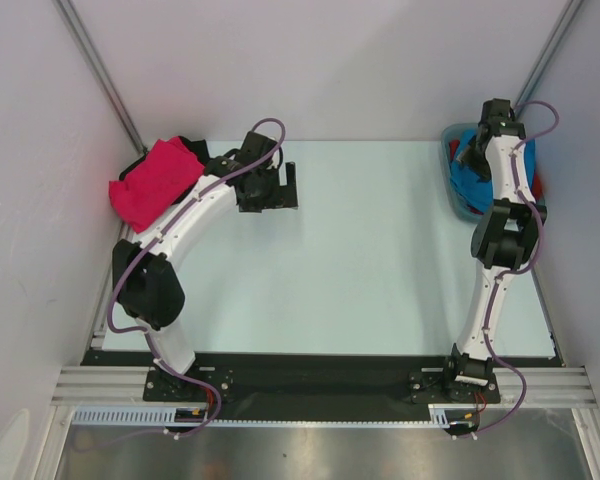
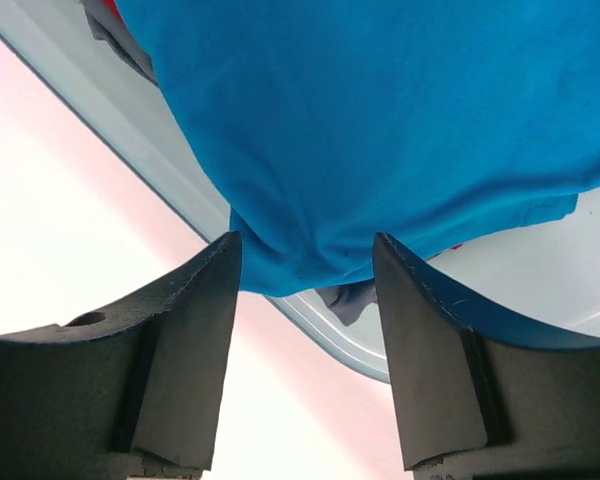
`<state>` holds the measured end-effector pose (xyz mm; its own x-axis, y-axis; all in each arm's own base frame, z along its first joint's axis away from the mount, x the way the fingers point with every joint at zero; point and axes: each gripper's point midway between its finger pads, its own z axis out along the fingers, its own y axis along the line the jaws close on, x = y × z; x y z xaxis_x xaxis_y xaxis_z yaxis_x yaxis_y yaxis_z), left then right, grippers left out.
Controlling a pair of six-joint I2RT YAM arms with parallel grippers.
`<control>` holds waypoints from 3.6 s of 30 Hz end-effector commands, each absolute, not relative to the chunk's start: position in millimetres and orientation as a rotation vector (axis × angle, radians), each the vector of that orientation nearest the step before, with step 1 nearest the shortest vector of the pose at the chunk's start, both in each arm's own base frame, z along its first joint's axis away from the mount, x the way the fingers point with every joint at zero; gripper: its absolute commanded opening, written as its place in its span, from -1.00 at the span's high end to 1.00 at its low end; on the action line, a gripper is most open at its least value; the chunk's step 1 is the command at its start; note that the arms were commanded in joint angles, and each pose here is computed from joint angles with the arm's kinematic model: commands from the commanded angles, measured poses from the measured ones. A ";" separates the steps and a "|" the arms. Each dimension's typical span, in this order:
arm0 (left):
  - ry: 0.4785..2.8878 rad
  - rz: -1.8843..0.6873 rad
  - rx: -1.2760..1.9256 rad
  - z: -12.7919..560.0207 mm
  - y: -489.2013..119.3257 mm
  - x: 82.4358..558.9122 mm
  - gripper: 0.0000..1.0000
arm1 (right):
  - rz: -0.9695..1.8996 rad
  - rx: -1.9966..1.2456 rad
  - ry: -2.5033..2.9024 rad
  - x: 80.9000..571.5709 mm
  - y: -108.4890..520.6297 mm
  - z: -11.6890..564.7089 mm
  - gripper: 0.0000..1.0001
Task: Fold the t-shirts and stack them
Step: Grab the tshirt from the pile, then move the tshirt to the center of the board
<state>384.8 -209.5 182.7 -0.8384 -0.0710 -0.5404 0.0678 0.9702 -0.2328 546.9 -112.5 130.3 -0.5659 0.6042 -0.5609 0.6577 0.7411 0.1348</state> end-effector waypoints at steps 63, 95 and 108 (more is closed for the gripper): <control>2.489 -0.383 0.018 201.1 -204.8 376.0 -1.00 | 0.315 0.538 1.860 550.2 -54.2 389.0 1.00; 2.438 -0.344 0.005 200.2 -188.3 363.1 -0.99 | 1.597 -0.560 1.425 287.2 178.4 636.7 1.00; 2.397 -0.226 -0.125 216.5 -162.8 372.5 -1.00 | 1.630 0.059 1.872 346.3 176.5 472.9 1.00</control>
